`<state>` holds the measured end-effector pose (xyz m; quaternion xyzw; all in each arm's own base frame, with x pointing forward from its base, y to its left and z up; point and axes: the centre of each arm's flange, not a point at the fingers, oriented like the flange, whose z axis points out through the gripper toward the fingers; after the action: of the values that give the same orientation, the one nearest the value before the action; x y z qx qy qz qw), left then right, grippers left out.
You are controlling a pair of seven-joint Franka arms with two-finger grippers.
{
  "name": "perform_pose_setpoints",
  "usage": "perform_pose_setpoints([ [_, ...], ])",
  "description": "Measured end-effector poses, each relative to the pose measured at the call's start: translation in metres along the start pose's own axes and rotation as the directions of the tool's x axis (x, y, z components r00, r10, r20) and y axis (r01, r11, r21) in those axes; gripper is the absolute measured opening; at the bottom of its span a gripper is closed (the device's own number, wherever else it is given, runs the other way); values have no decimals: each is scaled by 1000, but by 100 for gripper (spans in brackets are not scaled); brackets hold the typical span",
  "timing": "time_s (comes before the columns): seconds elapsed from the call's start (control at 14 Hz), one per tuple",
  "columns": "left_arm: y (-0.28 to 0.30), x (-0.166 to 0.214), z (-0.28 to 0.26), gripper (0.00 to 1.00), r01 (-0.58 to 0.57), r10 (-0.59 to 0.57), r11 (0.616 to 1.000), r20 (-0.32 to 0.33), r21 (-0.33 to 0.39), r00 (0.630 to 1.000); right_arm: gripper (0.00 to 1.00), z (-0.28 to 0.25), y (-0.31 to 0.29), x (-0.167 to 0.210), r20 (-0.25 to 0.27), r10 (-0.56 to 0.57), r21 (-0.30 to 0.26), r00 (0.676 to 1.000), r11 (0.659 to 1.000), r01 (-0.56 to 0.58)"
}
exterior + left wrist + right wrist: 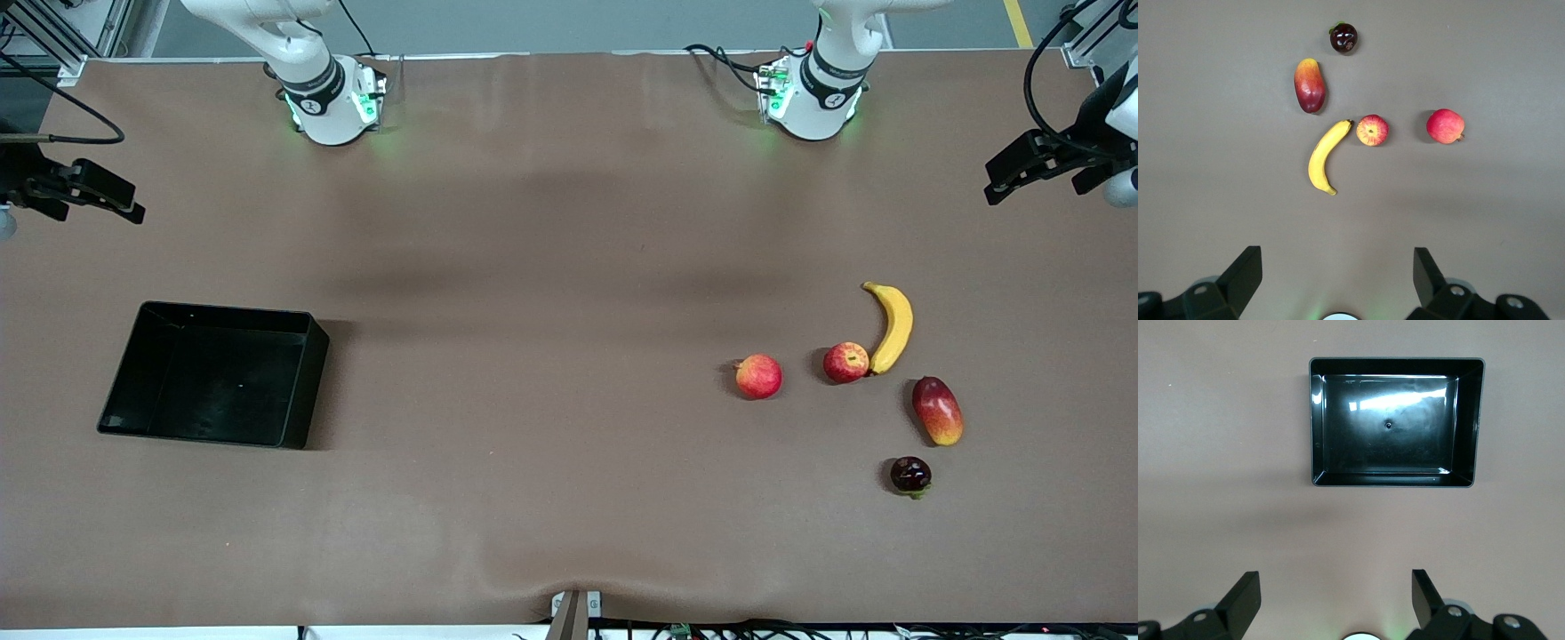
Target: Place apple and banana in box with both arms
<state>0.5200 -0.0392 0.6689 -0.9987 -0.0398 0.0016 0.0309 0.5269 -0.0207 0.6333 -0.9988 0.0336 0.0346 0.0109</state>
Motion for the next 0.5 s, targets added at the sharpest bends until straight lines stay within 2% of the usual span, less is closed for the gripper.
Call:
perform_pose_setpoints([
  [0.36,0,4,6,100,1,-1,1000,12,1,1000,100,0,7,0,-3,16,1,1000,1000,-16],
  [0.5,0,12,21,100,1,-1,1000,42,4,999,100,-1,17,0,-3,36,2,999,999,-36],
])
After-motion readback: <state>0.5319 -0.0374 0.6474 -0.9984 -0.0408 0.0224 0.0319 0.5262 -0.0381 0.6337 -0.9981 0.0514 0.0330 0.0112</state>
